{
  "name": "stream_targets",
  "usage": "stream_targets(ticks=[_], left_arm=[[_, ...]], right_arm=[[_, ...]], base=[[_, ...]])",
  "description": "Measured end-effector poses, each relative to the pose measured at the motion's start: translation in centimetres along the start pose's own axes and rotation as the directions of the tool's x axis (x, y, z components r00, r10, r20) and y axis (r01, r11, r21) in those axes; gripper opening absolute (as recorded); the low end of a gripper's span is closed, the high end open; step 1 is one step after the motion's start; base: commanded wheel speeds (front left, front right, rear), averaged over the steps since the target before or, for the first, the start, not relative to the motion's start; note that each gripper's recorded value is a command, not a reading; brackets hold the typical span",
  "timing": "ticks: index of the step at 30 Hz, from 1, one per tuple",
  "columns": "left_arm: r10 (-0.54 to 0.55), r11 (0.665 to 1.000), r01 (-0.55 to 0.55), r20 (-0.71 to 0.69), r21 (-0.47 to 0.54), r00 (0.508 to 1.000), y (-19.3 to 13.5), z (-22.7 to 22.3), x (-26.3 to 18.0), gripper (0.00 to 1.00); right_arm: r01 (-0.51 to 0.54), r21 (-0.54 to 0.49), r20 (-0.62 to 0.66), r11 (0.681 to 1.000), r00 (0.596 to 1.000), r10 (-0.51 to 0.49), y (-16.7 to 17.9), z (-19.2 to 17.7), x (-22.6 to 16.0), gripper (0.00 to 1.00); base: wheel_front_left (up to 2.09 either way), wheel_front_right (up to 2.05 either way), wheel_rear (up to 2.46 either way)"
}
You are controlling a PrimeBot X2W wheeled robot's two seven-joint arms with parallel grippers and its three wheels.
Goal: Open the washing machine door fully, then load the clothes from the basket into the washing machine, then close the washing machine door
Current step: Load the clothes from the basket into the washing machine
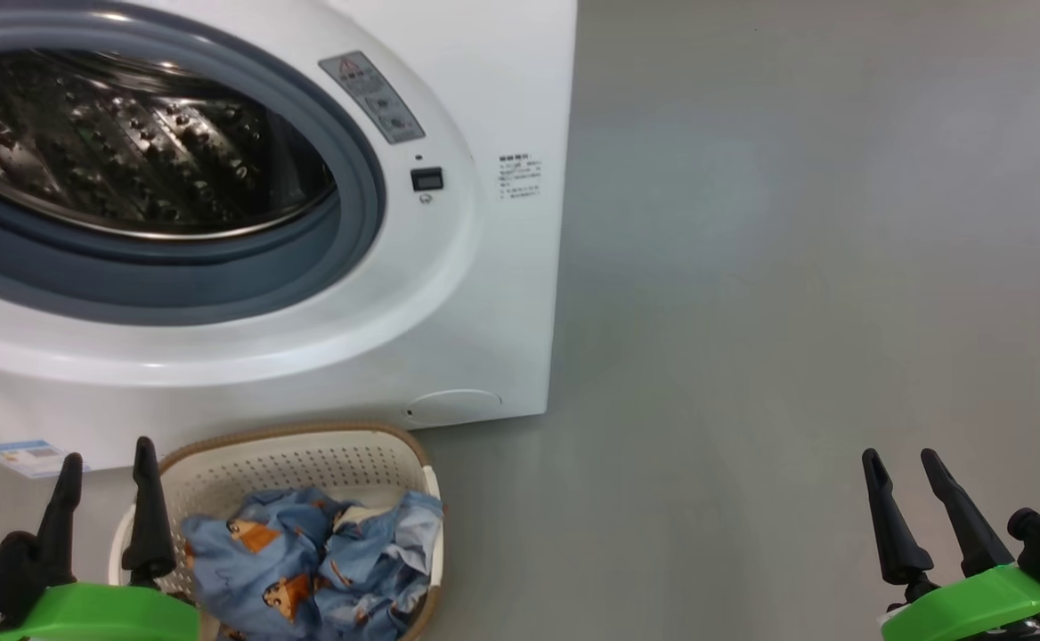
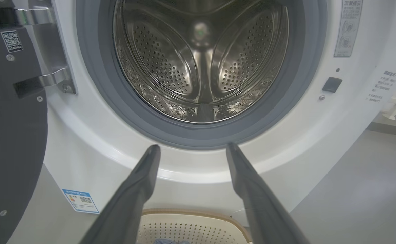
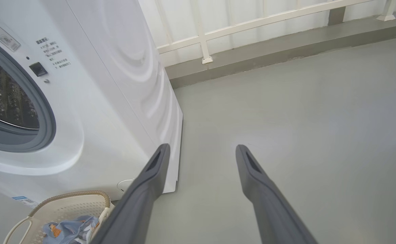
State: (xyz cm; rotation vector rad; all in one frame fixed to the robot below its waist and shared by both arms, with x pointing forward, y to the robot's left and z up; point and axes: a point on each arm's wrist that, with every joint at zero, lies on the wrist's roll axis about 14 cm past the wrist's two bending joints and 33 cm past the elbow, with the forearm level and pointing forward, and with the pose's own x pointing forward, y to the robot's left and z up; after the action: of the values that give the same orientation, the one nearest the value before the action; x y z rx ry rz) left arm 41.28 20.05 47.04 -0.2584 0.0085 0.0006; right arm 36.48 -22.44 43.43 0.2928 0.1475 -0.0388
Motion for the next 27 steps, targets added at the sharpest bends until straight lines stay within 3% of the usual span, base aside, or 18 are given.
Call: stream_targets(ticks=[18,27], left_arm=[[-0.006,1.000,0.007,-0.040,0.019,0.999,-0.3,-1.3,0.2,1.00],[0.016,1.000,-0.015,-0.151,0.007,0.988,0.2,-5.0,-0.6,1.00]], right_arm=[[-0.001,0.002,-0.011,1.000,1.000,0.001,0.1,-0.4,0.3,1.00],[-0.007,0.004,-0.012,1.000,1.000,0.007,0.4,-0.5,1.1,1.00]], base=[[0.21,-0.21,0.01],[0.00,0.00,0.00]])
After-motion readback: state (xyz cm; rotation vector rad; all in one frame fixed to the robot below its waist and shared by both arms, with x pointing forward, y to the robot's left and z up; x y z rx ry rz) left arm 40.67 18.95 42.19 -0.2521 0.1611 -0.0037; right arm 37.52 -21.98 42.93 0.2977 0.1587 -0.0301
